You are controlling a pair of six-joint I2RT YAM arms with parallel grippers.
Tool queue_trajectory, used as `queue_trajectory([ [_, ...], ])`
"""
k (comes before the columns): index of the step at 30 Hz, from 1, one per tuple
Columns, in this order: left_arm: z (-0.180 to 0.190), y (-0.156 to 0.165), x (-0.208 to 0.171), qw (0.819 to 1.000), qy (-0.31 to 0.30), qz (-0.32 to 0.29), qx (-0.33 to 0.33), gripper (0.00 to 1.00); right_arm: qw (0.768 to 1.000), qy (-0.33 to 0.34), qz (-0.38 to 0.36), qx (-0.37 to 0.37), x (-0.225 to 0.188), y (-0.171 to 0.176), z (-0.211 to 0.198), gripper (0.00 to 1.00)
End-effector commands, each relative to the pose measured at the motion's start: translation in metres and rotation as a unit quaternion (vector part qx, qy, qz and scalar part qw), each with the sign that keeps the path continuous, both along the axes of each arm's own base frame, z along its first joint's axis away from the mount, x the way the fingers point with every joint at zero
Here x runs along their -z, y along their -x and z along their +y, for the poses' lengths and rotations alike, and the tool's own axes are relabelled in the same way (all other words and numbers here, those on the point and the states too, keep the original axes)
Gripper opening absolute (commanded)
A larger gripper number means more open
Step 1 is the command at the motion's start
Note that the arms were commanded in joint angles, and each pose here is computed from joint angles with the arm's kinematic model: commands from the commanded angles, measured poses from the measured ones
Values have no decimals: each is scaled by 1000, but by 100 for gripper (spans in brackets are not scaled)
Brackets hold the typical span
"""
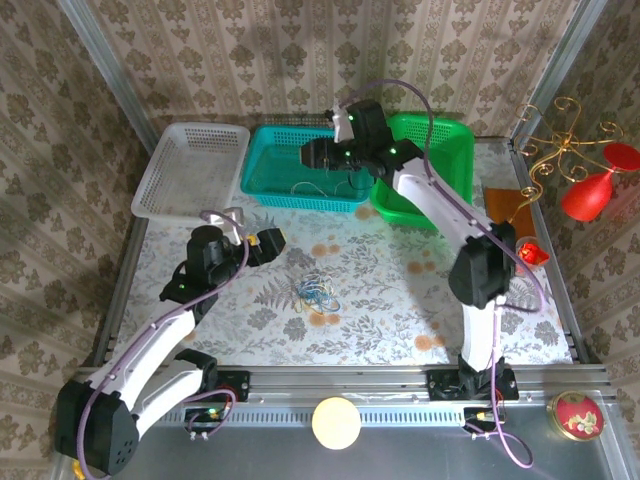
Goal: Untangle the cables
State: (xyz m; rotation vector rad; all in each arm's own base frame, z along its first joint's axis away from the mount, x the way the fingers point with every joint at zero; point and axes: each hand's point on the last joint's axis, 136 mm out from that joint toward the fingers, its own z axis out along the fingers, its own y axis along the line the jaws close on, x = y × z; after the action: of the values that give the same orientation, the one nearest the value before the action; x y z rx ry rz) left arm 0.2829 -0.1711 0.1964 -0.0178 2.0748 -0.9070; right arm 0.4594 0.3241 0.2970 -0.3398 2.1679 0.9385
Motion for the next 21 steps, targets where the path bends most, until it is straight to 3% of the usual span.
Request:
queue_trajectory([
  [1, -4, 3, 2, 1000, 12, 16, 13, 100, 1000, 4, -15, -5, 5, 33, -6, 62],
  [5, -6, 7, 11, 999, 13, 30, 17, 100, 1000, 17, 6, -5, 36, 80, -22, 61],
  [10, -16, 15, 17, 998, 11, 43, 36, 100, 998, 39, 57, 9, 106, 129, -40, 59],
  [15, -32, 24, 27, 997, -10, 55, 59, 100, 992, 51, 116, 8, 169, 151, -40, 51],
  [21, -41, 29, 39, 995, -23, 66, 64, 100, 984, 46, 170, -3, 217, 165, -29, 41],
])
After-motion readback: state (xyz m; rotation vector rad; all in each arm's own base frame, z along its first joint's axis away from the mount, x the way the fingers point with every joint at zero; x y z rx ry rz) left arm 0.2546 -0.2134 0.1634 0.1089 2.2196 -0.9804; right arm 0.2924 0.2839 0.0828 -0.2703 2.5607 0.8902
